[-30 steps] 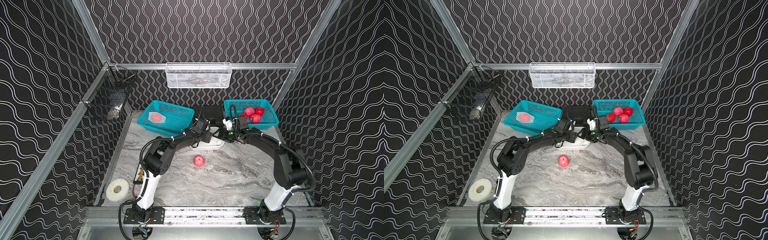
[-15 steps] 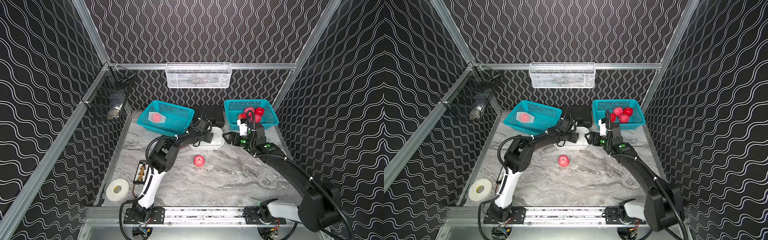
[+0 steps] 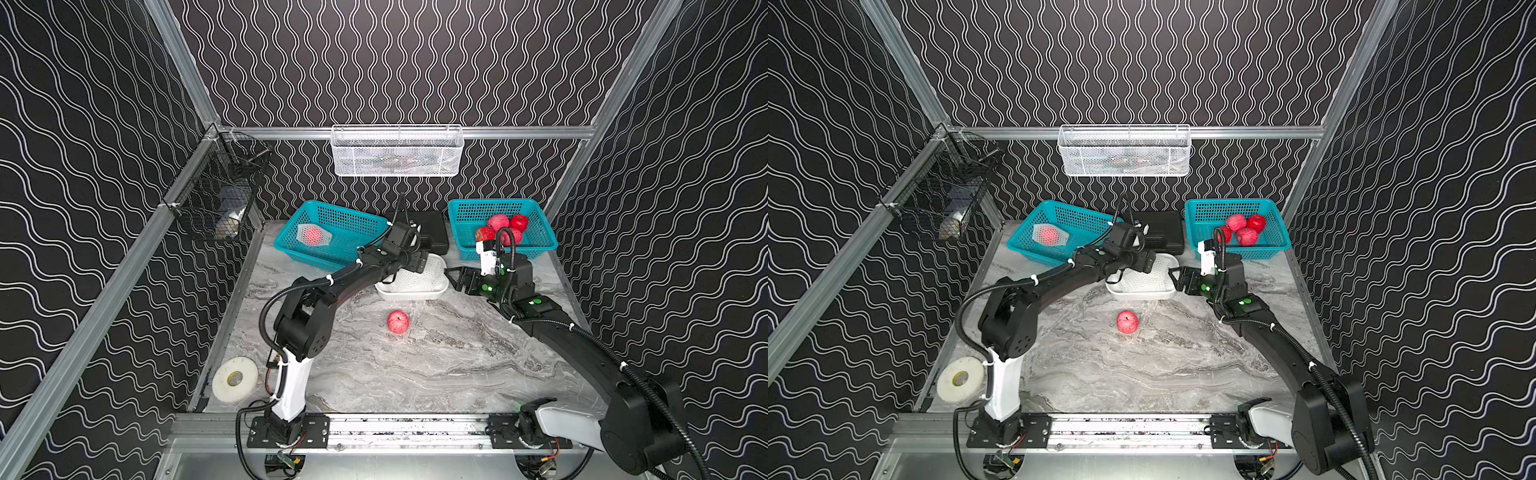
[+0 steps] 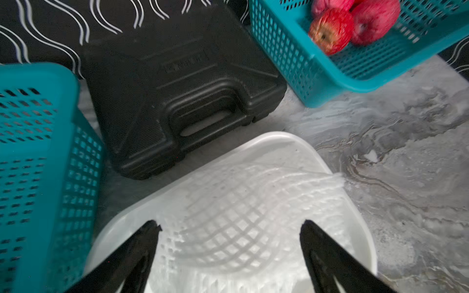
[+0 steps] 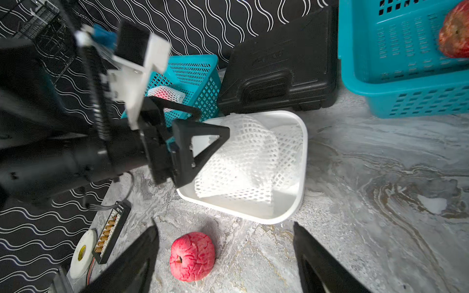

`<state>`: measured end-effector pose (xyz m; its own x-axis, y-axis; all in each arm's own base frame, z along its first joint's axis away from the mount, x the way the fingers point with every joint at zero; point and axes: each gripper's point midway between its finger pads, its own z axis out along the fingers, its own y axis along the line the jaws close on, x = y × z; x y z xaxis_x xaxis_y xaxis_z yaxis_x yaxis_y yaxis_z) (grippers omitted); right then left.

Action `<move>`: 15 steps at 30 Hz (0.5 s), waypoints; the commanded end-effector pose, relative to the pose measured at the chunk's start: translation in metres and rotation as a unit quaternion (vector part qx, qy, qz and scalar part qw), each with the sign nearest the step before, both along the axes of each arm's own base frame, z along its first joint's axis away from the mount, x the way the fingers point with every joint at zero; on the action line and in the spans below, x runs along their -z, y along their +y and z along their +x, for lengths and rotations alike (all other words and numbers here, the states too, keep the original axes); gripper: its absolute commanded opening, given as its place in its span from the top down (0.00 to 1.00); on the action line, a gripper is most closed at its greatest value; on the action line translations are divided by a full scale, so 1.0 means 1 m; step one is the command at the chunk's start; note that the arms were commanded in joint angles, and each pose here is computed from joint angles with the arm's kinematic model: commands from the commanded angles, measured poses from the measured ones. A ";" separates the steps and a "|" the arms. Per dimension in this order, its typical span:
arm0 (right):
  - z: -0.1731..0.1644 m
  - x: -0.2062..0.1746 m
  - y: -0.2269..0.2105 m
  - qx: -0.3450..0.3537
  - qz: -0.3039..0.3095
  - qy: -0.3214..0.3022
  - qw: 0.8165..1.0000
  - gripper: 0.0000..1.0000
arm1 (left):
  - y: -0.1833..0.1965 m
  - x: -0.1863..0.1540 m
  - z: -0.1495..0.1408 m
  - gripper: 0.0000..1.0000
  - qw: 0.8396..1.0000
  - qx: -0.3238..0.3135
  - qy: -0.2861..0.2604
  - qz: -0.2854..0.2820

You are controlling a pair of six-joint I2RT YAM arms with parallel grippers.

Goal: Remove foam nets from apples
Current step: Place the foam net into the storage box.

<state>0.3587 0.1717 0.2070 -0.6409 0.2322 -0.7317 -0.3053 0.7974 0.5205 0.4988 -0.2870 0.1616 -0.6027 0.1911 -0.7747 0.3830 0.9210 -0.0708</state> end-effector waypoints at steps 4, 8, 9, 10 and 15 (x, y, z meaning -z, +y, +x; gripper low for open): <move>-0.002 -0.011 0.009 -0.023 0.023 -0.024 0.999 0.16 | 0.015 -0.024 -0.022 0.04 1.000 0.002 -0.011 0.002; -0.017 0.002 0.030 -0.079 0.015 -0.011 0.997 0.16 | 0.040 -0.039 -0.061 0.01 0.999 -0.017 -0.038 -0.034; -0.024 0.008 0.039 -0.099 0.005 -0.006 0.995 0.16 | 0.051 -0.039 -0.075 0.01 0.998 -0.028 -0.043 -0.040; -0.030 0.014 0.048 -0.114 -0.005 -0.003 0.993 0.16 | 0.061 -0.037 -0.087 0.01 0.997 -0.038 -0.043 -0.045; -0.066 0.059 0.099 -0.177 -0.079 0.010 0.981 0.08 | 0.101 0.002 -0.164 0.01 0.995 -0.068 0.009 -0.076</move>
<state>0.2997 0.2589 0.1658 -0.6986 -0.0408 -0.7144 -0.5318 0.6975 0.4803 0.3592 -0.1969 0.1741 -0.5942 0.0784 -0.8005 0.3069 0.9420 -0.1355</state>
